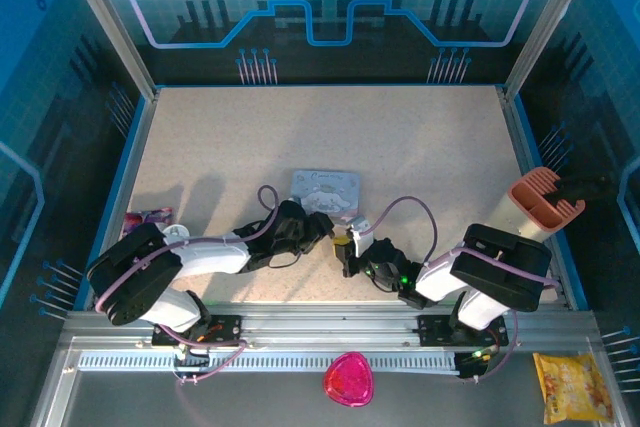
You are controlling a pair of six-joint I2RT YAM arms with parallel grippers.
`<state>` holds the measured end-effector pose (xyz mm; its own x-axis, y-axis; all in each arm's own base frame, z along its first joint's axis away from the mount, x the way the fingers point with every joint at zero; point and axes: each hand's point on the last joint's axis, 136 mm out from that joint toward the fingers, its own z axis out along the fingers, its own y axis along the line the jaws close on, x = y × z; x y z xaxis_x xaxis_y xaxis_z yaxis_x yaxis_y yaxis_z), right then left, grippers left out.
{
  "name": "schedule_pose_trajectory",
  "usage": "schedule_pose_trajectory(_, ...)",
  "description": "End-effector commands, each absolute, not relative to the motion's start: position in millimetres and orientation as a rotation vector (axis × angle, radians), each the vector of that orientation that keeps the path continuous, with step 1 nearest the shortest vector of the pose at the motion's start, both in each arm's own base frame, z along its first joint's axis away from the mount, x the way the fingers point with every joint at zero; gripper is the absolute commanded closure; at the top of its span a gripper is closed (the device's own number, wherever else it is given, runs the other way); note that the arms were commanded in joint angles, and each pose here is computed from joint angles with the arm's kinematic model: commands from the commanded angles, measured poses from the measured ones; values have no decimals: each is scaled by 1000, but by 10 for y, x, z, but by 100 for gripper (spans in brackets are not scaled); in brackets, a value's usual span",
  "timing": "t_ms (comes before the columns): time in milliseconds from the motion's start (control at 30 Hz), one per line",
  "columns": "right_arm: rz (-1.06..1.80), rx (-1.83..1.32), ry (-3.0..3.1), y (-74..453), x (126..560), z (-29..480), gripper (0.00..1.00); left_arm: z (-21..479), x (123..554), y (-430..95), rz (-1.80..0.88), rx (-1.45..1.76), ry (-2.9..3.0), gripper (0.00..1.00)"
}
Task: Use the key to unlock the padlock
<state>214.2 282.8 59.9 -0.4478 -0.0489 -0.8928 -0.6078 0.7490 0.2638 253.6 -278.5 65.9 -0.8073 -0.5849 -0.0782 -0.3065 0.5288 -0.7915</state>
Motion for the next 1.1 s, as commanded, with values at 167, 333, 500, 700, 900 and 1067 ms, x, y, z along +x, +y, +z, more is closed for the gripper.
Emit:
schedule_pose_trajectory(167,704,-433,1953,2775,2222,670,100,866,2542,-2306,-982,-703,2394,39)
schedule_pose_trajectory(333,687,-430,1973,2748,2232,666,100,1129,2654,-1725,-725,-624,2332,29)
schedule_pose_trajectory(500,662,-441,2000,2740,2245,654,100,1366,2907,-1467,-532,-492,2347,21)
schedule_pose_trajectory(700,643,-453,2018,2758,2260,670,100,1276,3195,-1686,-480,-323,2458,18)
schedule_pose_trajectory(900,640,-451,2026,2752,2257,683,100,1056,3327,-1951,-531,-228,2548,17)
schedule_pose_trajectory(1067,640,-411,2052,2675,2297,656,100,874,3361,-1996,-527,-233,2587,17)
